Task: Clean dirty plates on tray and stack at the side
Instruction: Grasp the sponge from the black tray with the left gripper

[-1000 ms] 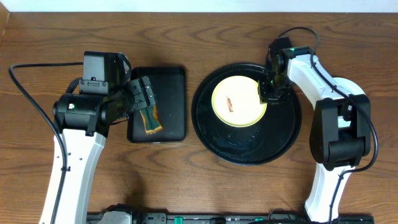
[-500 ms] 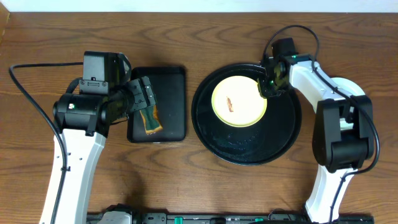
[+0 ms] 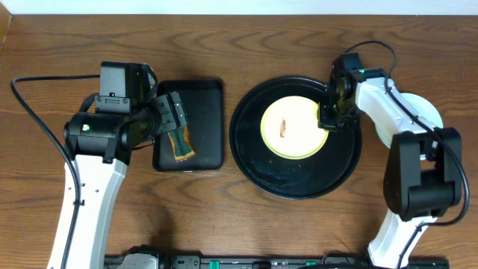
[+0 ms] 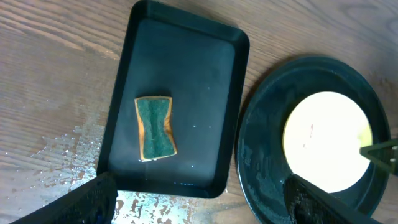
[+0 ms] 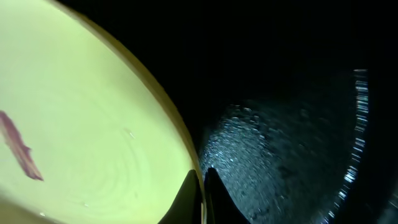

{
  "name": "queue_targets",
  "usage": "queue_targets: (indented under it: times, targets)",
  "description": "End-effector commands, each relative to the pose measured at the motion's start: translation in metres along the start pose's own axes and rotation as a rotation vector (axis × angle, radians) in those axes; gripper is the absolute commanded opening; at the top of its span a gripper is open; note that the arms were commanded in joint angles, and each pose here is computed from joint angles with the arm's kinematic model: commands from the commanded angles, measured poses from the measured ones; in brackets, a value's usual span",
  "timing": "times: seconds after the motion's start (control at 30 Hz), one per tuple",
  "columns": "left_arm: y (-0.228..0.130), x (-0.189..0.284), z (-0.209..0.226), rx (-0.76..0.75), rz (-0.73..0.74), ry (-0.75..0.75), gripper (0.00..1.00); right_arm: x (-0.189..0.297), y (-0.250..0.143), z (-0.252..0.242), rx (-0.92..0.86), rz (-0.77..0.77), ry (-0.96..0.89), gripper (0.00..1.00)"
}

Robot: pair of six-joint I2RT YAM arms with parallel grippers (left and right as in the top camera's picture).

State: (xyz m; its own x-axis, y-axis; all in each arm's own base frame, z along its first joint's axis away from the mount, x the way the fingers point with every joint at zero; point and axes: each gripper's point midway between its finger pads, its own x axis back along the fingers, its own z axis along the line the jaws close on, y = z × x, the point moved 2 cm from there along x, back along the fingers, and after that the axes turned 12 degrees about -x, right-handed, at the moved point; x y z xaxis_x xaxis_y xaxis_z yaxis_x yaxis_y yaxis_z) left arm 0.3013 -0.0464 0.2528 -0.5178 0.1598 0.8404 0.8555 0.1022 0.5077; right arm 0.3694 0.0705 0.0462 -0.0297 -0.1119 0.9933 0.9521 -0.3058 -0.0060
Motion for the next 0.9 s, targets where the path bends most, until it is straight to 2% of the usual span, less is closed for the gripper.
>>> queue_targets:
  times: [0.0,0.23,0.4,0.63,0.7,0.77,0.87]
  targets:
    - [-0.001,0.000,-0.001,-0.015,0.006,-0.011,0.86,0.012,0.010,-0.006,-0.063,-0.083,-0.050,0.01]
    - [-0.038,-0.058,0.013,0.006,0.179,0.024,0.85,0.009,0.014,-0.002,-0.003,-0.096,-0.039,0.01]
    - [-0.062,-0.111,0.024,0.024,0.307,0.054,0.74,0.007,0.012,0.013,0.157,-0.089,0.028,0.01]
    - [-0.077,-0.168,0.049,0.067,0.405,0.184,0.70,0.005,0.007,0.027,0.203,-0.084,0.063,0.01]
    - [-0.078,-0.180,0.049,0.065,0.412,0.184,0.61,0.004,0.006,0.029,0.208,-0.084,0.063,0.01]
    - [-0.078,-0.195,0.049,0.057,0.406,0.181,0.45,0.004,0.005,0.030,0.210,-0.083,0.063,0.01]
    - [-0.077,-0.212,0.049,0.045,0.393,0.185,0.34,0.004,0.005,0.030,0.206,-0.083,0.063,0.01]
